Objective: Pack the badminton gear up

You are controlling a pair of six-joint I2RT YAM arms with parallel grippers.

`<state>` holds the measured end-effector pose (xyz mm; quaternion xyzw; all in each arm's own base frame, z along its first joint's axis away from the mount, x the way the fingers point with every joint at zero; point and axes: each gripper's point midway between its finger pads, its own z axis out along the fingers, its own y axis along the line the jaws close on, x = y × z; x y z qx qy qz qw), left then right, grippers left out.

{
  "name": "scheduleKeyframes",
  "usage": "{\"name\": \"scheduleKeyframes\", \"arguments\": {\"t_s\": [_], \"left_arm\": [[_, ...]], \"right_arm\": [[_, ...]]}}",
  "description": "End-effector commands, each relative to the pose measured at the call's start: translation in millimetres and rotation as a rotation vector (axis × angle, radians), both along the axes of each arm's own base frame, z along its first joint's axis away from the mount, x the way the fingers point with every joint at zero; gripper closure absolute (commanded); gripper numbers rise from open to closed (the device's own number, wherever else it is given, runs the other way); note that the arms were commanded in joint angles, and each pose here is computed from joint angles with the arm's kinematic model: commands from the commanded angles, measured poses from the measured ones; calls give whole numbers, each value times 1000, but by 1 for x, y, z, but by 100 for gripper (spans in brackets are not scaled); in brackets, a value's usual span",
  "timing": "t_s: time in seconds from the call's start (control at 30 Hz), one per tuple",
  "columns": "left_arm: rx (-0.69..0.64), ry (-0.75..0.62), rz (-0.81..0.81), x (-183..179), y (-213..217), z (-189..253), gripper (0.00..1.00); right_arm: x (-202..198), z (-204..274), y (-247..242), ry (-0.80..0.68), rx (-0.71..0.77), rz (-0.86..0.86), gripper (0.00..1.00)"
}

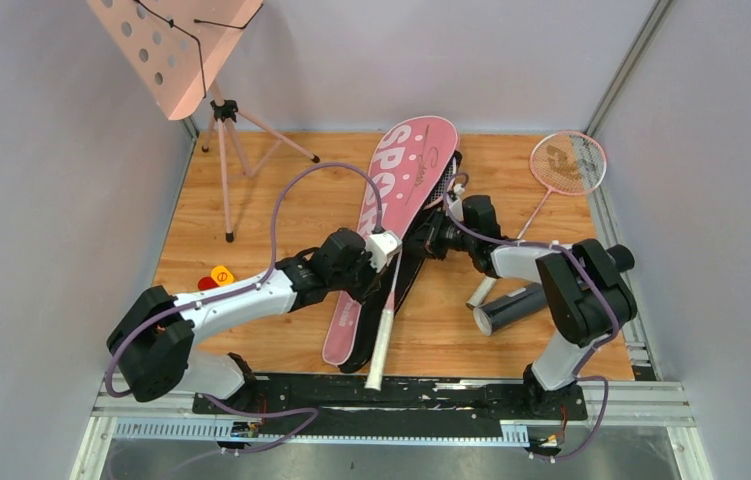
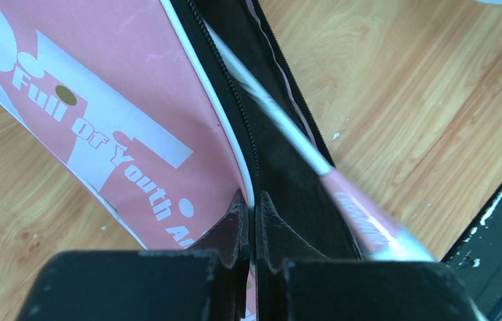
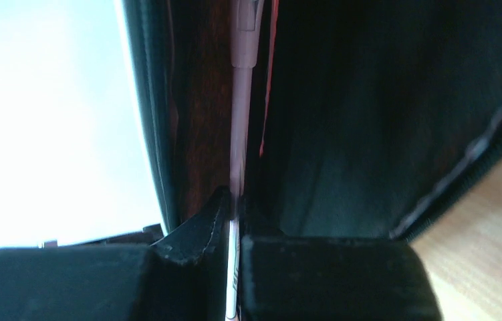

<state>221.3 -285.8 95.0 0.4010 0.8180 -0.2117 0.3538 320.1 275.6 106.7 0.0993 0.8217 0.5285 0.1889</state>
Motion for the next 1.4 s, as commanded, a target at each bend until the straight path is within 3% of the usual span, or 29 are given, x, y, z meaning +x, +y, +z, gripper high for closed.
{"name": "scheduleKeyframes", "arguments": {"t_s": [0.0, 0.2, 0.33, 0.57, 0.83, 1.07, 1.27, 1.37], "left_arm": [[-155, -22, -61, -4, -28, 29, 100], [-349, 41, -78, -20, -47, 57, 100], [-409, 89, -59, -24, -52, 67, 100], [-448, 136, -63, -30, -56, 75, 100], [-510, 109, 51, -25, -42, 83, 100], [-435, 126, 161, -11, -34, 52, 100], [-254, 103, 315, 11, -9, 14, 100], [-163, 60, 400, 24, 10, 0, 92]], "right_arm": [[49, 44, 7, -164, 83, -76, 100], [77, 46, 8, -233, 23, -183, 100], [93, 35, 5, -259, -33, -281, 100], [114, 33, 5, -226, 51, -400, 100], [123, 4, 4, -173, -20, -523, 100], [122, -13, 25, -147, -36, -501, 100], [99, -18, 34, -114, -102, -391, 73], [80, -28, 31, -70, -181, -315, 63]]}}
